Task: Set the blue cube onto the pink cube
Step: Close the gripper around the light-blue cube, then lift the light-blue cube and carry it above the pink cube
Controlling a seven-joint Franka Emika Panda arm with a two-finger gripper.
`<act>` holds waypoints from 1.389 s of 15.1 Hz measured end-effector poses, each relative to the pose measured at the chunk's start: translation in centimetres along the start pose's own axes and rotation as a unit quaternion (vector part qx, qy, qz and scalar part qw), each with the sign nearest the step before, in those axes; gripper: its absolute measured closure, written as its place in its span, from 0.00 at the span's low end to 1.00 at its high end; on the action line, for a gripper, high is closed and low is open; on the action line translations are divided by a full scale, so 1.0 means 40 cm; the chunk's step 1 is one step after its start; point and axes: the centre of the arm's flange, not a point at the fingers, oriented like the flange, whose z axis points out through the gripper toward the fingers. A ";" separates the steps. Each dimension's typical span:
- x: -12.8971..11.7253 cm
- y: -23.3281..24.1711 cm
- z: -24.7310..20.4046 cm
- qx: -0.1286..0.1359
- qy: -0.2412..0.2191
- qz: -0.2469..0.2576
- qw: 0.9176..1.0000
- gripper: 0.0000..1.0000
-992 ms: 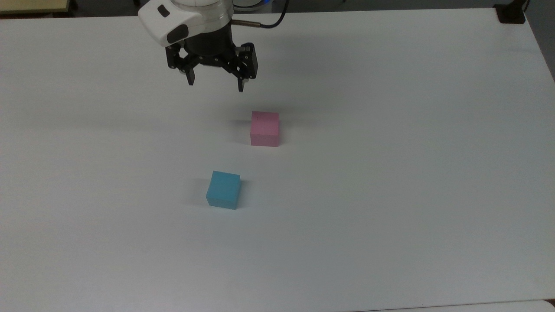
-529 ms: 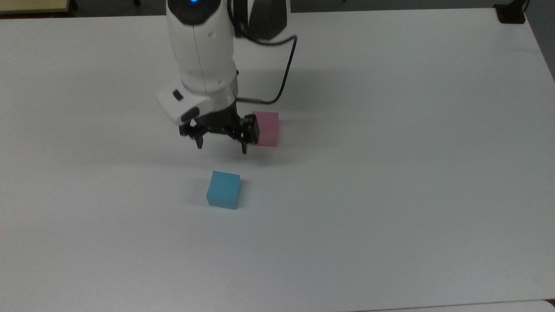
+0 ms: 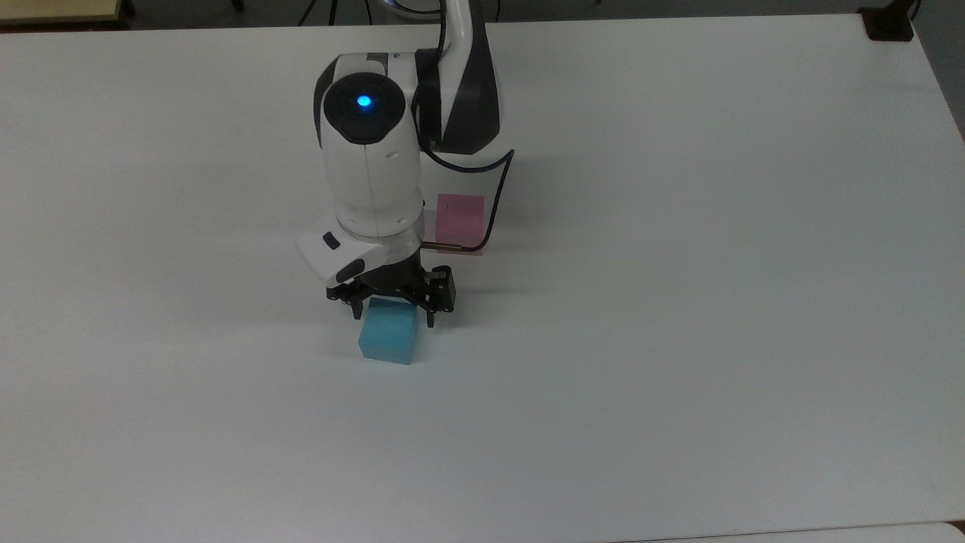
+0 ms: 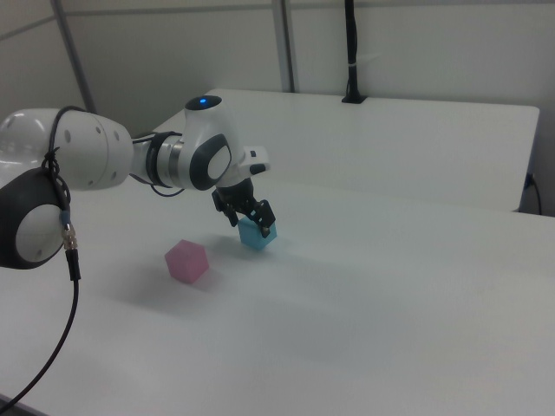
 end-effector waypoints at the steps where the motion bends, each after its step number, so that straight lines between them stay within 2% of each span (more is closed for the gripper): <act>1: -0.001 -0.013 0.008 -0.003 0.003 0.009 1.000 0.01; 3: -0.002 -0.033 0.023 -0.014 0.010 0.017 1.000 0.10; 4: -0.001 -0.033 0.025 -0.015 0.012 0.018 1.000 0.19; 5: 0.002 -0.029 0.022 -0.015 0.015 0.019 1.000 0.37; 6: 0.007 -0.026 0.016 -0.015 0.018 0.020 1.000 0.41; 9: 0.023 -0.024 -0.040 -0.014 0.035 0.021 0.999 0.41; 11: 0.005 -0.032 -0.090 -0.014 0.040 0.017 0.999 0.41; 17: -0.208 -0.098 -0.242 -0.019 0.023 -0.018 0.999 0.41; 21: -0.307 -0.138 -0.279 -0.029 -0.006 -0.038 0.999 0.41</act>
